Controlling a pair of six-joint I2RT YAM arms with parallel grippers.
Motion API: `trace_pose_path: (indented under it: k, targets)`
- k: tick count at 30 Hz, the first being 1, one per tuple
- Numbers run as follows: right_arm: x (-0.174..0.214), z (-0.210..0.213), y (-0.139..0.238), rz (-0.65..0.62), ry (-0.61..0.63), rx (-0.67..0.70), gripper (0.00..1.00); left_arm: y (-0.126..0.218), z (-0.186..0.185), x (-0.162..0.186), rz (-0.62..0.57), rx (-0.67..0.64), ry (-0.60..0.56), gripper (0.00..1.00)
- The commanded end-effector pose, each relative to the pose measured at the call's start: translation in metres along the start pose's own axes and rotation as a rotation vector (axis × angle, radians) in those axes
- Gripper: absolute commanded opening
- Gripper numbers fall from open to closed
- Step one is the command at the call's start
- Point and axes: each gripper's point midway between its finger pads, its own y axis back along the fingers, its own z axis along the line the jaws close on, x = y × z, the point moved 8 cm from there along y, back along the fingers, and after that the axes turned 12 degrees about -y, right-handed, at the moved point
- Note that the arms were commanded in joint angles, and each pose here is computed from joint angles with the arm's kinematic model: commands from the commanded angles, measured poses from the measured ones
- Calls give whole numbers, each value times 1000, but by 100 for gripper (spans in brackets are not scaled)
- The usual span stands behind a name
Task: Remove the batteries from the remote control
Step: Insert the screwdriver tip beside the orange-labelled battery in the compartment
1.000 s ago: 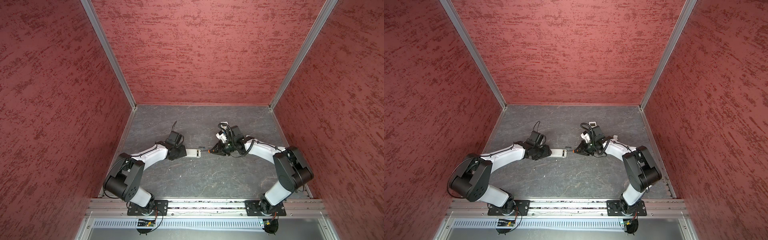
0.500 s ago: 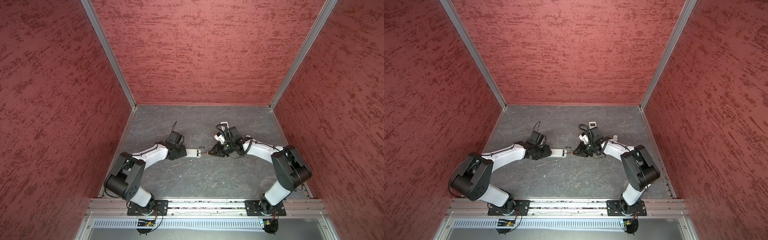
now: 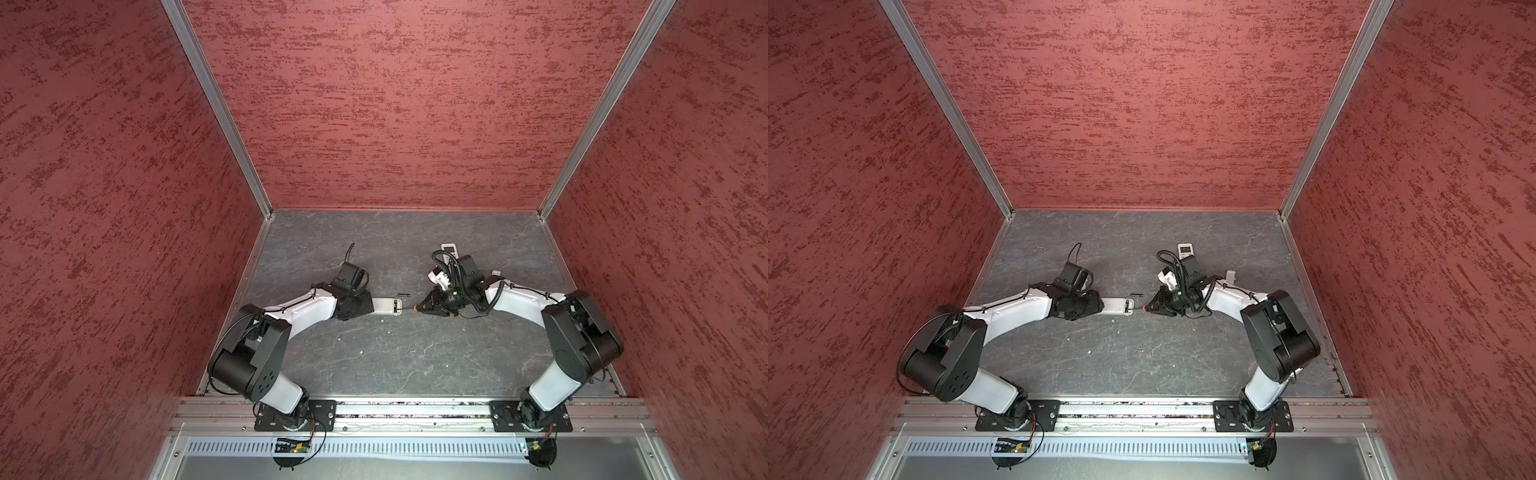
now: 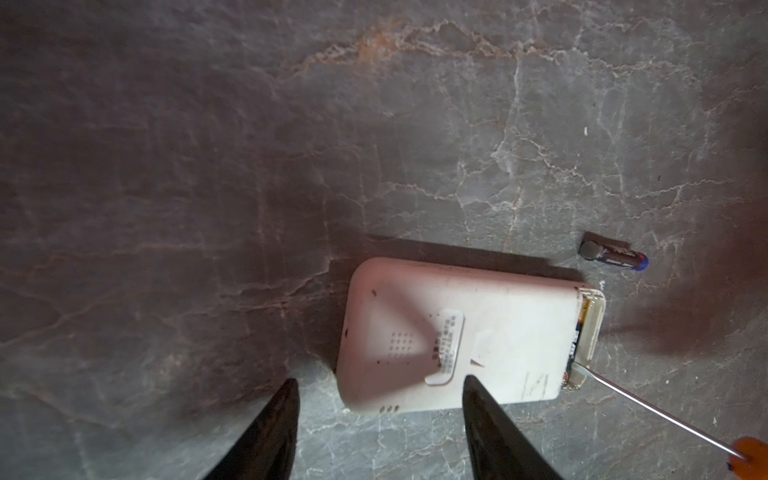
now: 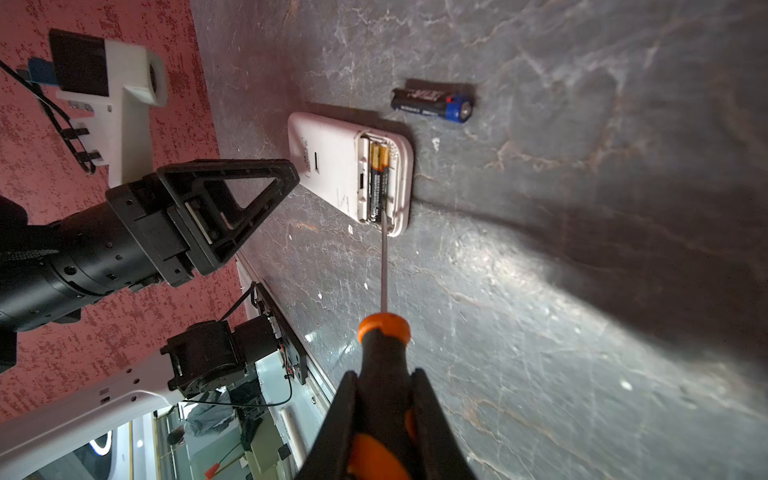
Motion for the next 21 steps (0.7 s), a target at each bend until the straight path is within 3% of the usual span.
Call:
trace_pose_path:
  k: [1,21]
  targets:
    - [3,2,0,-2,14,-4,0,1,-1,-2,-23,-2,-25,62]
    - [1,2,-4,13,7,4,0,-1,-5,-1,-24,8,-32,61]
